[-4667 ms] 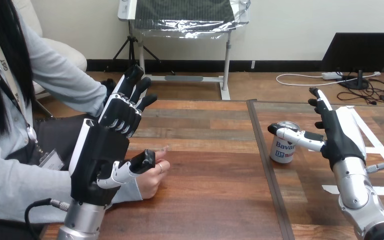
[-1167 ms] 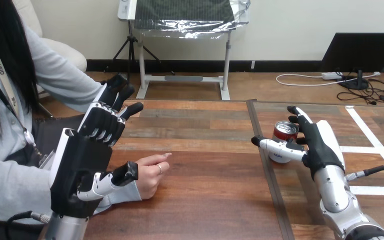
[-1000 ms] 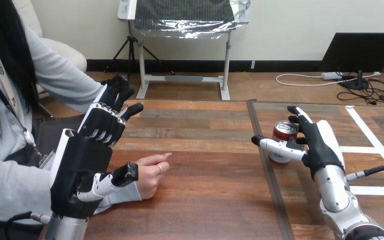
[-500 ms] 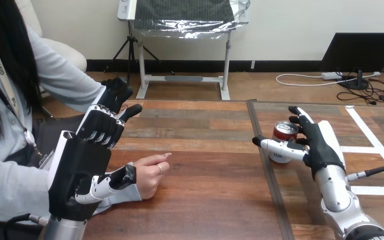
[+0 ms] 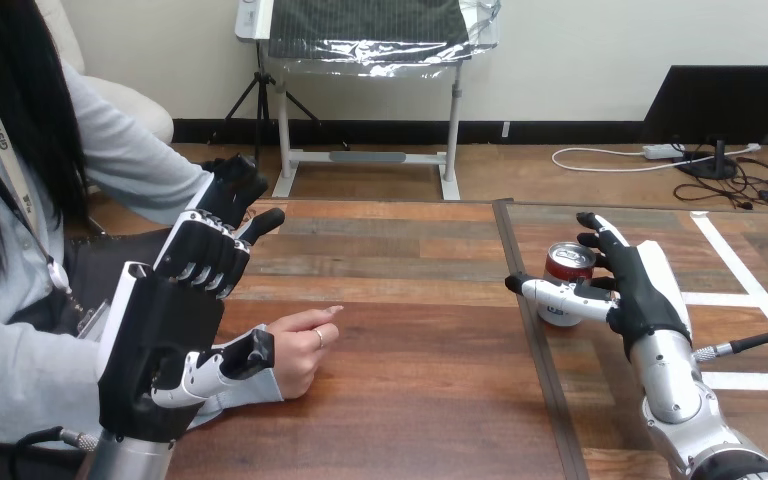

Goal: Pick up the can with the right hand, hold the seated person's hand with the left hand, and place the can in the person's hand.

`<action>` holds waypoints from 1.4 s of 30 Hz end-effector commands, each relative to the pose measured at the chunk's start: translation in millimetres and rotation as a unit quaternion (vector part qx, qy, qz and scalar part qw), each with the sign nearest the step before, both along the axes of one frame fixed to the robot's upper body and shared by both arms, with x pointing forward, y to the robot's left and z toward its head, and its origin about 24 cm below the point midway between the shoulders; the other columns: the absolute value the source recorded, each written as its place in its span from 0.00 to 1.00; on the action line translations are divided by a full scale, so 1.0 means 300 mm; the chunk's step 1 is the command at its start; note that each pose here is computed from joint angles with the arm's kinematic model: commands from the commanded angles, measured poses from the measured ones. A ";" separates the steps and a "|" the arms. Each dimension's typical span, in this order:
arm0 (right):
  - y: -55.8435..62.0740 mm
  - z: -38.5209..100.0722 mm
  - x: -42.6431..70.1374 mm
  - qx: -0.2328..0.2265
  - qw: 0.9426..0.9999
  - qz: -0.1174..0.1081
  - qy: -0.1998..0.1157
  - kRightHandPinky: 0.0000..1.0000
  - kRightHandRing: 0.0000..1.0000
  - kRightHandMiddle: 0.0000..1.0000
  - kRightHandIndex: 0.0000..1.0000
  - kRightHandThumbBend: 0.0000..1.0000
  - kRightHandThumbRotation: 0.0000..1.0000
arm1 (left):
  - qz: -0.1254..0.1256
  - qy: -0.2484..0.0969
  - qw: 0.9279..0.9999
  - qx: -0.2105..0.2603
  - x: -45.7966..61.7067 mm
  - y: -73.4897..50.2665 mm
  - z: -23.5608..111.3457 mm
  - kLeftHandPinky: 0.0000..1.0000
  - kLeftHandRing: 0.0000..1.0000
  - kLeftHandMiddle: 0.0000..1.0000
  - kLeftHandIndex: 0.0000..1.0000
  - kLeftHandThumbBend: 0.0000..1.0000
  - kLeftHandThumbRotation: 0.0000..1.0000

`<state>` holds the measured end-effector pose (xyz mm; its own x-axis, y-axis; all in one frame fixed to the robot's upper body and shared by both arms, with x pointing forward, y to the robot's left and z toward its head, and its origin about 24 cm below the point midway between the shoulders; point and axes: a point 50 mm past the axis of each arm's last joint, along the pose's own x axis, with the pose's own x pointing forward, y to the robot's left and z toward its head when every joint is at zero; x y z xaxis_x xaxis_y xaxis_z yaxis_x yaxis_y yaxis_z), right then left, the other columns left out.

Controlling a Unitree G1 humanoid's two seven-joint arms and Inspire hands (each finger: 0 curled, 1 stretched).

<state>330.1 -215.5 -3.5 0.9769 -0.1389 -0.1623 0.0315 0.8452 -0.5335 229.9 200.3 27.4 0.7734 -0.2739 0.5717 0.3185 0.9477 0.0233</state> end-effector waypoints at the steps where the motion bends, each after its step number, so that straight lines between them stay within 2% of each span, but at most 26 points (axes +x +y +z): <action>1: 0.037 0.062 0.052 0.003 0.999 0.017 -0.030 0.78 0.87 0.90 0.93 1.00 0.36 | 0.000 -0.044 0.999 0.010 0.027 0.008 0.060 0.87 0.95 0.95 0.91 1.00 0.48; 13: 0.037 0.058 0.050 0.002 1.000 0.015 -0.027 0.81 0.87 0.90 0.93 1.00 0.36 | -0.002 -0.040 0.999 0.012 0.028 0.012 0.062 0.87 0.95 0.95 0.91 1.00 0.48; 19: 0.041 0.059 0.050 -0.003 0.999 0.016 -0.031 0.75 0.84 0.88 0.92 1.00 0.34 | -0.003 -0.042 0.999 0.014 0.030 0.015 0.066 0.87 0.95 0.96 0.91 1.00 0.49; 27: 0.043 0.057 0.050 0.017 0.999 0.014 -0.029 0.77 0.85 0.88 0.91 1.00 0.29 | -0.001 -0.043 0.999 0.019 0.030 0.022 0.067 0.87 0.95 0.96 0.91 1.00 0.49; 39: 0.050 0.059 0.053 0.006 0.999 0.010 -0.032 0.78 0.84 0.86 0.88 0.99 0.21 | 0.004 -0.045 0.999 0.028 0.029 0.030 0.071 0.85 0.94 0.95 0.91 1.00 0.49; 42: 0.050 0.058 0.053 0.019 0.999 0.009 -0.031 0.78 0.84 0.85 0.87 0.99 0.19 | 0.002 -0.044 0.999 0.027 0.029 0.031 0.071 0.85 0.94 0.95 0.91 1.00 0.49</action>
